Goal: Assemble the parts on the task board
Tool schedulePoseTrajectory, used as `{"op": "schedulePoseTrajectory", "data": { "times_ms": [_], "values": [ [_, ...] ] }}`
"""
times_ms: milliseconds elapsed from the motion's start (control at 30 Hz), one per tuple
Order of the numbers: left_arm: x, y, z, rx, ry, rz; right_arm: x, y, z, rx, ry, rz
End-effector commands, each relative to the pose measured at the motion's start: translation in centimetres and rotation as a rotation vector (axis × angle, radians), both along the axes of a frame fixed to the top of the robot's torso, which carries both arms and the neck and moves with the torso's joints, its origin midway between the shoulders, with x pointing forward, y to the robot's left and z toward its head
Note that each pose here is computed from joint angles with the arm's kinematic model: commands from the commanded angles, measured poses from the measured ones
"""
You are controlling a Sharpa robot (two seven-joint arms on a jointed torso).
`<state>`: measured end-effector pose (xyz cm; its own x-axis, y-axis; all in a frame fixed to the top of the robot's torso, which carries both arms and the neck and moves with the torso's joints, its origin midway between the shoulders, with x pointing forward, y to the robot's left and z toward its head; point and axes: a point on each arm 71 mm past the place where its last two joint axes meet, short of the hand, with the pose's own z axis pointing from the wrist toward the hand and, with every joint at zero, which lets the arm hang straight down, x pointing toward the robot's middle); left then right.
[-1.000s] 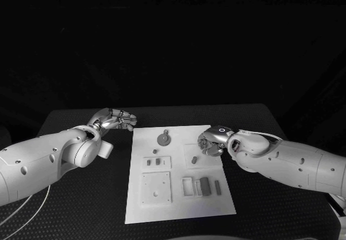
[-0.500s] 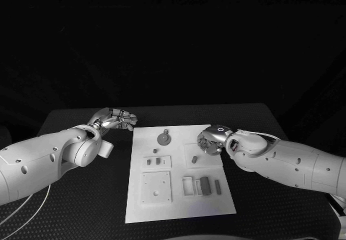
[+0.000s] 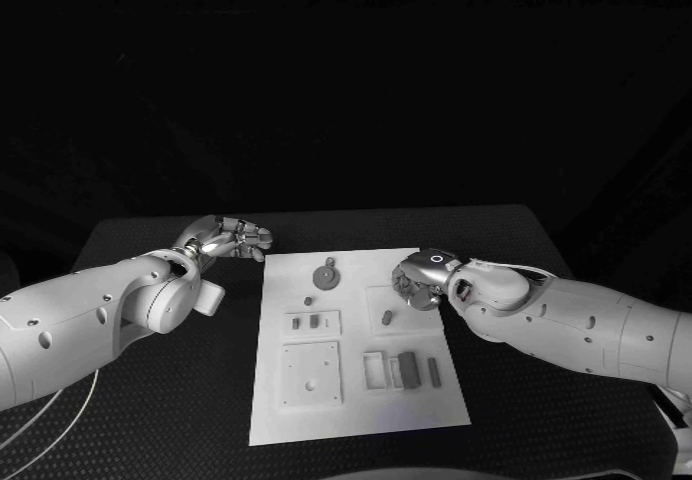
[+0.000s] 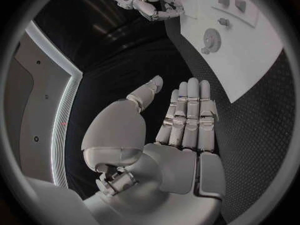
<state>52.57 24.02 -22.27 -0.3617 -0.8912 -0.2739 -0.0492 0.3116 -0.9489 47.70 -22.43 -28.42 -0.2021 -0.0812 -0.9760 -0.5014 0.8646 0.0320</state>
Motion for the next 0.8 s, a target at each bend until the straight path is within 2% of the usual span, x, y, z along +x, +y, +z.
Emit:
{"op": "schedulePoseTrajectory", "data": {
  "times_ms": [33,400,800],
  "values": [
    [-0.01,-0.1,0.06,-0.008,0.006,-0.005,-0.6,0.1,-1.2,-0.059,0.039,0.014],
    [-0.03,0.0,0.07,-0.007,0.006,-0.001,-1.2,0.5,-1.7,-0.073,0.040,0.032],
    [-0.02,0.0,0.05,-0.006,0.007,0.000,-1.3,0.7,-2.1,-0.046,-0.007,0.018]
  ]
}}
